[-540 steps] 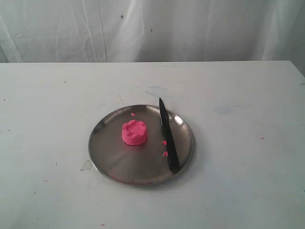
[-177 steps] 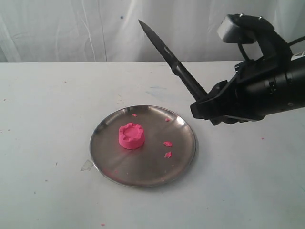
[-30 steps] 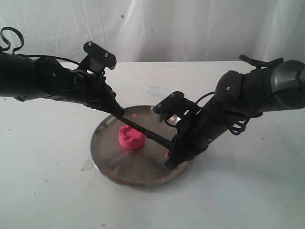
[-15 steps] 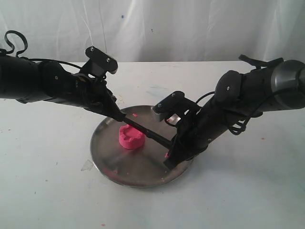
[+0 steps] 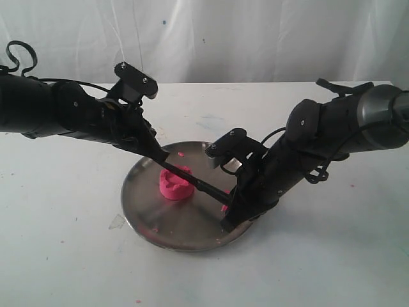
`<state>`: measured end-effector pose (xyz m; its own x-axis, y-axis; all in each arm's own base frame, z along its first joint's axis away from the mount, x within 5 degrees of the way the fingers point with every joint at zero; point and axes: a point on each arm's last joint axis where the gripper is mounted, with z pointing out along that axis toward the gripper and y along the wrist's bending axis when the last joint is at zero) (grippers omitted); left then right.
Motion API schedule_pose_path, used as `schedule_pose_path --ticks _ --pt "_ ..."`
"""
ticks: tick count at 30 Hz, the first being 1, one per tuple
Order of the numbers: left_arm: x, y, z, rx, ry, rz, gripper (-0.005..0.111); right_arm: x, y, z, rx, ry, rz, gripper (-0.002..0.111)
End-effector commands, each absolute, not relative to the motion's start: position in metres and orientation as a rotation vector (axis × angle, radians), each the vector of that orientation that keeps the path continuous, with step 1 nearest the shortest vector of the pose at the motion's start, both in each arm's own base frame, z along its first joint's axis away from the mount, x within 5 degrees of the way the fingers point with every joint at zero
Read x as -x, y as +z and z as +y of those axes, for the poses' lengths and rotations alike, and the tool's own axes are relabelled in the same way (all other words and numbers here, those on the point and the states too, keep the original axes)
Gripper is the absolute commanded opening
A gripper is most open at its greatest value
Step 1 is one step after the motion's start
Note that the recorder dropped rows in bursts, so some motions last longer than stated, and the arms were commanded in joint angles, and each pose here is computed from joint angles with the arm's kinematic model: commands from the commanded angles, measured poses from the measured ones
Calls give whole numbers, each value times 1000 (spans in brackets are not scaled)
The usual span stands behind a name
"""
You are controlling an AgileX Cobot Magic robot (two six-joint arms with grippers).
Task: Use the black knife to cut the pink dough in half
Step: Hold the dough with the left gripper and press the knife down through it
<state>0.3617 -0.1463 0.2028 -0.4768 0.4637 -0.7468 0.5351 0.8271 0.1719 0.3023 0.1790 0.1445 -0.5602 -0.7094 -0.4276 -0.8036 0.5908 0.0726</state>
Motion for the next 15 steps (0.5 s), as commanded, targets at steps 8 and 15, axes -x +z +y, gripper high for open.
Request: schedule_pose_path --ticks 8,15 --pt "-366 187 -146 -688 -117 2195 0 -302 139 180 1223 381 2491 0" --pt "-386 181 -151 -734 -215 2323 0 -302 139 180 1201 385 2504 0"
